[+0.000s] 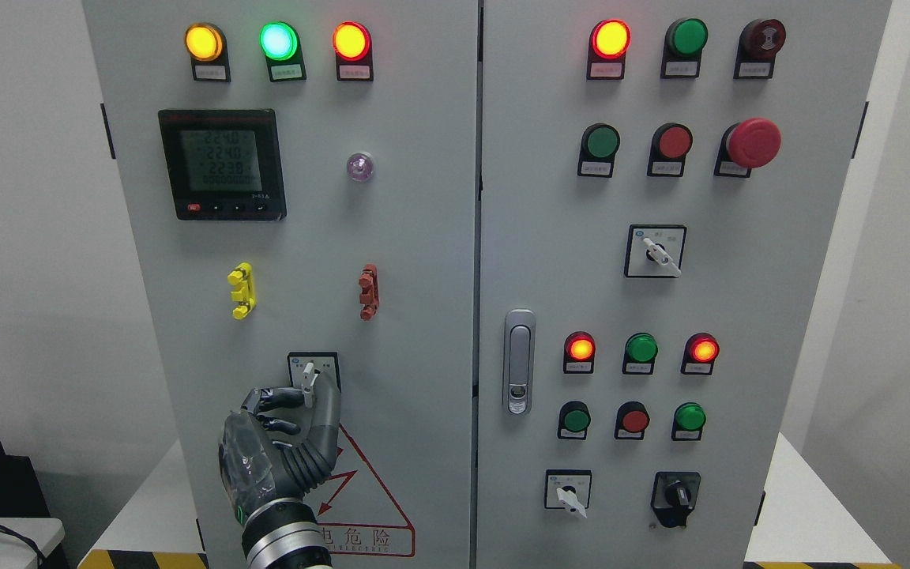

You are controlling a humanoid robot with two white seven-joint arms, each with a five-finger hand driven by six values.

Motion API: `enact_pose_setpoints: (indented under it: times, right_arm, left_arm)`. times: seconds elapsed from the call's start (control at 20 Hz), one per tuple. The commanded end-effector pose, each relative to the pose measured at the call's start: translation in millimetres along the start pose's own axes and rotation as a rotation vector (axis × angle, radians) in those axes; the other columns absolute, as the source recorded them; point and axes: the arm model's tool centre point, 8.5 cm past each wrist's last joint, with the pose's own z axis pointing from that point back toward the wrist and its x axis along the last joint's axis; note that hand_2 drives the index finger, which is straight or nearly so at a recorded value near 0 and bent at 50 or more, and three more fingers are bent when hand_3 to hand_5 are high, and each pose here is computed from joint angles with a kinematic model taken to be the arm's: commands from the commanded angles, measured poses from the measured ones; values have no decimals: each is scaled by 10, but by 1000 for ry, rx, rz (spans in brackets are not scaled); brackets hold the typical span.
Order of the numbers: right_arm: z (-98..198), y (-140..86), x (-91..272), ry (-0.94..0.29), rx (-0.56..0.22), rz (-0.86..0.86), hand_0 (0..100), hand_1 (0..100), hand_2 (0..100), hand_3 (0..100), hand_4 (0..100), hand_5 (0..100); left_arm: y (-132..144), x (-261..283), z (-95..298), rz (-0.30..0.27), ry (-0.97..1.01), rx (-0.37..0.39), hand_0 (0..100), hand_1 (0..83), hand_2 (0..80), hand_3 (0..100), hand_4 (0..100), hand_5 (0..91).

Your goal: Turn on light switch 1

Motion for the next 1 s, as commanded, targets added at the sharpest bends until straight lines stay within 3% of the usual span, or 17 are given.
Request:
enact_pose_setpoints:
  times: [0.0,0.95]
  right_arm:
    - [0,3,-1,-2,3,-18,120,389,0,0,0,0]
    - [0,1,-1,-2,2,-17,120,389,0,0,0,0]
  left_arm:
    - [-17,5,-12,-2,-1,-2,236,486,552,562,743,703]
    - [-30,-14,-19,-8,4,-3,250,449,566,571,746,705]
